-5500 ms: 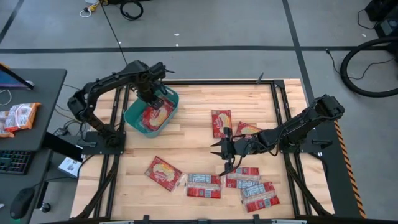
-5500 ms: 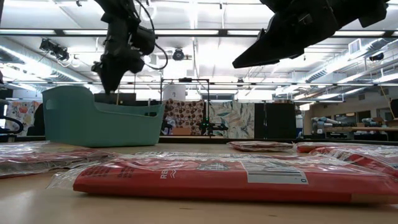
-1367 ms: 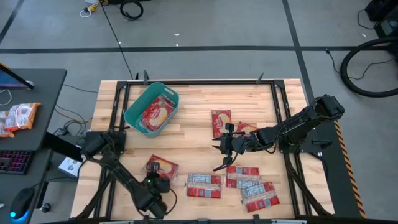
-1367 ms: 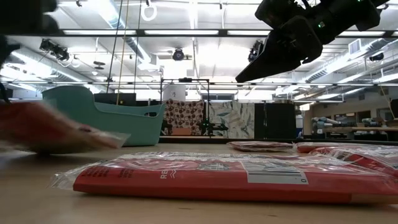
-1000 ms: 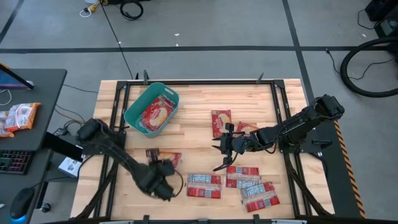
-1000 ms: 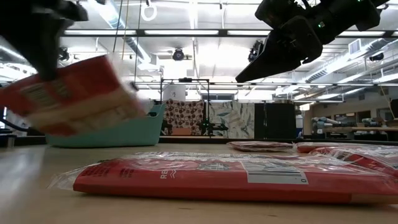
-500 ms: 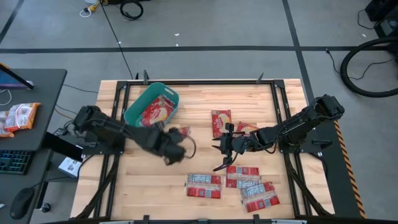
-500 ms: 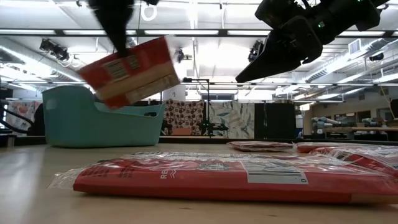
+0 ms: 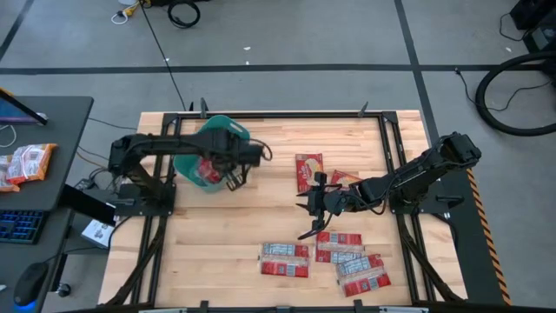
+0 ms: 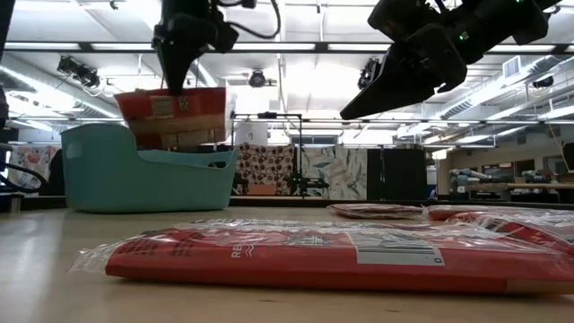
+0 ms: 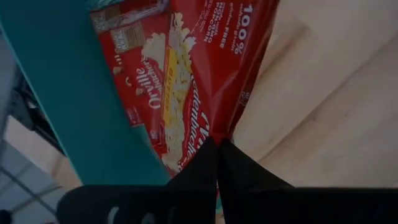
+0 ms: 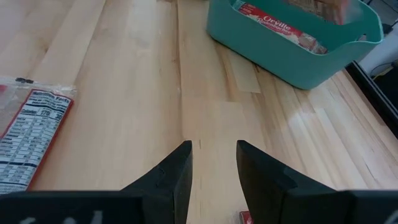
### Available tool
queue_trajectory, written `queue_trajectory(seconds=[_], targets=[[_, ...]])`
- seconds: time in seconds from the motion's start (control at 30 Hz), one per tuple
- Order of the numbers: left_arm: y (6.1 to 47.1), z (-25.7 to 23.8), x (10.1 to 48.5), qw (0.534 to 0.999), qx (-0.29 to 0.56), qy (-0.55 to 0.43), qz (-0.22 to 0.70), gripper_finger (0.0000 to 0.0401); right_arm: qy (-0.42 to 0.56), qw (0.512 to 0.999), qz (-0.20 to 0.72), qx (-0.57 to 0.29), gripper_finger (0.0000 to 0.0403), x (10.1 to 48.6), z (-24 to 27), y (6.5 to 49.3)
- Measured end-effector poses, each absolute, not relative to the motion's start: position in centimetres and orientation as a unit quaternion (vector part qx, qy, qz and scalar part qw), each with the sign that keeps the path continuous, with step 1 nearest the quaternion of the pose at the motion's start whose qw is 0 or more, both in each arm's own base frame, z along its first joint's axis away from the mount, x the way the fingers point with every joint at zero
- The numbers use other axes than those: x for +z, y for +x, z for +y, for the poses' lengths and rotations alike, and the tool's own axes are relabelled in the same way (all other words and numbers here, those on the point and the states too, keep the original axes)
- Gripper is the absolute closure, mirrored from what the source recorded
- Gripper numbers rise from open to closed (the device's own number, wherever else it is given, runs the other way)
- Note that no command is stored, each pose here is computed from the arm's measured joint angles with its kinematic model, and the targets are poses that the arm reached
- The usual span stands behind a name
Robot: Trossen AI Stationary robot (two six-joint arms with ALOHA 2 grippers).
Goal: Sort popcorn bags into baskets
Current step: Put the red popcorn bag into the green bin
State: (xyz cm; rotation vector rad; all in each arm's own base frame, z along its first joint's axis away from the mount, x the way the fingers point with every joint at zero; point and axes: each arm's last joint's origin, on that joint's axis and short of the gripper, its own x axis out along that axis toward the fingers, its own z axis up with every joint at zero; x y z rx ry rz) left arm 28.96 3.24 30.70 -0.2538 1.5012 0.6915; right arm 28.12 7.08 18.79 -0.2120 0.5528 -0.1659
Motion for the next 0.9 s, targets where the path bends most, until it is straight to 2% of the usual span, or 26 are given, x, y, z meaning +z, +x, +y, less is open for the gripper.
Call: queue_trajectory(seconds=[0.33,0.6,0.9], targets=[[28.0,8.7,30.0,0.636,0.327,-0.155,0.682,0.0399,-0.104,0.953,0.275,-0.074,0.0273,18.7,7.1,28.1],[26.1,11.2,26.9,0.568,0.341,-0.247,0.707,0.0398,-0.104,0.953,0.276,-0.074,0.0273,18.7,7.1,28.1],[25.8,12.2,26.3,0.556,0.401,-0.27,0.676,0.0394,-0.104,0.953,0.276,-0.073,0.0273,18.7,7.1,28.1]])
